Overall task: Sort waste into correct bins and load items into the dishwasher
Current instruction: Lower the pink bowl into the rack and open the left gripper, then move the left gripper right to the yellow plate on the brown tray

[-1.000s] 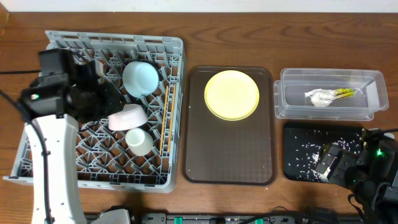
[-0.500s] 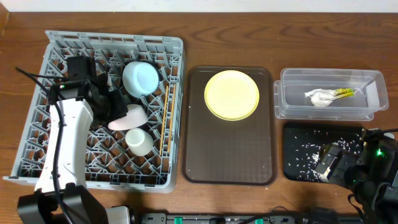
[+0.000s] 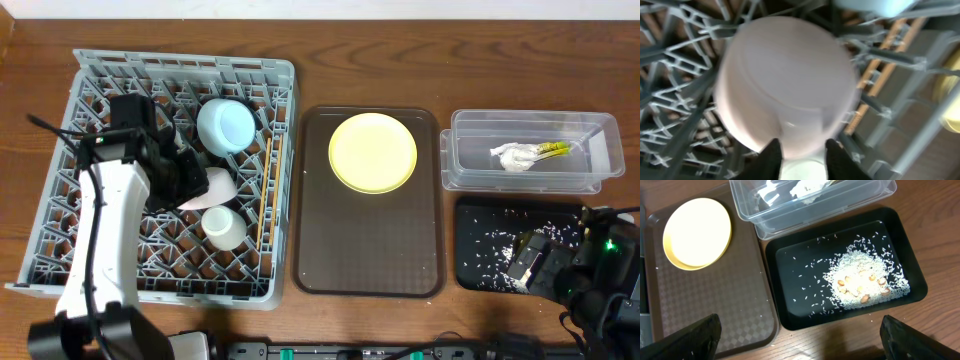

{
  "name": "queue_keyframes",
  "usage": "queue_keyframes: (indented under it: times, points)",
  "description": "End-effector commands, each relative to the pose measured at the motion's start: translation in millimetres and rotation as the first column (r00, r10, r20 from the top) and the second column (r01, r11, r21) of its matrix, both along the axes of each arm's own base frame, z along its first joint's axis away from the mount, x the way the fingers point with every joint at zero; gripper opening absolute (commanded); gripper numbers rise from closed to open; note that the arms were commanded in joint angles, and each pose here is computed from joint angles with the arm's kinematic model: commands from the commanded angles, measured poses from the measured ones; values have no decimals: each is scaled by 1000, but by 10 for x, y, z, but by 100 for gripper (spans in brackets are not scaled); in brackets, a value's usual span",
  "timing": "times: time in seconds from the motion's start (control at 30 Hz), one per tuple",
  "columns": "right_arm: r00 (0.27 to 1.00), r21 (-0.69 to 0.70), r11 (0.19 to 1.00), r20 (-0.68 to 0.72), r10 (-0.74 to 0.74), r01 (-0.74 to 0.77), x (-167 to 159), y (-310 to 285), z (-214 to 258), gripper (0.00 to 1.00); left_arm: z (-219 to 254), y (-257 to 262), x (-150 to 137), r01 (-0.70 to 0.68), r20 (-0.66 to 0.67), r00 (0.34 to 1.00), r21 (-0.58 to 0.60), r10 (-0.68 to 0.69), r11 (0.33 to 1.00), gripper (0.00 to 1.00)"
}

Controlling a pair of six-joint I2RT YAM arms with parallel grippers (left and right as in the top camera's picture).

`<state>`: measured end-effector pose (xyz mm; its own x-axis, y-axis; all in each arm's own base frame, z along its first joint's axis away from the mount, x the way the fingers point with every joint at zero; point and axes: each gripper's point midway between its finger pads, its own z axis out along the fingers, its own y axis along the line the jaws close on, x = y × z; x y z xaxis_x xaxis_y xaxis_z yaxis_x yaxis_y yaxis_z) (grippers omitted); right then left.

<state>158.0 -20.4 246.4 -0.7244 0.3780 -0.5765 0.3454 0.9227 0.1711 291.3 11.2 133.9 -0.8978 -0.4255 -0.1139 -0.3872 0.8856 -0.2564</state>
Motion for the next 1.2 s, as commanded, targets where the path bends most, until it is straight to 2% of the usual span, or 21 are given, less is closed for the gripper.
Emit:
queue_keyframes:
  times: [0.0, 0.03, 0.1, 0.17, 0.27, 0.3, 0.37, 0.4, 0.47, 0.57, 0.7, 0.77, 0.9, 1.17]
  points:
    - [1000, 5, 1000, 3, -12, 12, -2, -7, 12, 99, 590, -242, 110, 39, 209, 978, -101, -17, 994, 42]
    - [1000, 5, 1000, 3, -12, 12, -2, -7, 12, 99, 696, -306, 111, 59, 251, 968, -124, -27, 991, 48]
    - [1000, 5, 1000, 3, -12, 12, -2, -7, 12, 99, 890, -466, 85, 94, 313, 949, -199, -28, 975, 82]
    - [1000, 5, 1000, 3, -12, 12, -3, -7, 11, 99, 1052, -600, 67, 129, 359, 933, -271, -24, 954, 87]
    - [1000, 5, 1000, 3, -12, 12, -2, -7, 12, 99, 1266, -835, 43, 220, 421, 906, -371, -48, 902, 88]
    - [1000, 5, 1000, 3, -12, 12, -2, -7, 12, 99, 1302, -912, 28, 250, 431, 900, -389, -64, 887, 85]
    - [1000, 5, 1000, 3, -12, 12, -2, -7, 12, 99, 1289, -1019, 22, 226, 397, 917, -414, -48, 882, 65]
    - [1000, 5, 1000, 3, -12, 12, -2, -7, 12, 99, 1261, -1074, 13, 207, 371, 928, -421, -41, 883, 60]
    - [1000, 6, 1000, 3, -12, 12, -3, -6, 11, 99, 1248, -1246, 29, 257, 385, 918, -400, -94, 880, 51]
    - [1000, 5, 1000, 3, -12, 12, -3, -7, 11, 99, 1202, -1493, 118, 266, 392, 912, -330, -125, 906, 43]
    - [1000, 5, 1000, 3, -12, 12, -2, -7, 12, 99, 1243, -1839, 279, 277, 431, 884, -178, -179, 944, 32]
    - [1000, 5, 1000, 3, -12, 12, -2, -7, 12, 99, 1265, -2059, 361, 308, 444, 866, -116, -228, 944, 27]
    - [1000, 5, 1000, 3, -12, 12, -2, -7, 12, 99, 1100, -2533, 542, 382, 436, 840, -57, -321, 922, 8]
    - [1000, 6, 1000, -2, -12, 12, -11, -6, 4, 99, 9, -2979, 789, 418, 288, 864, 48, -413, 907, 8]
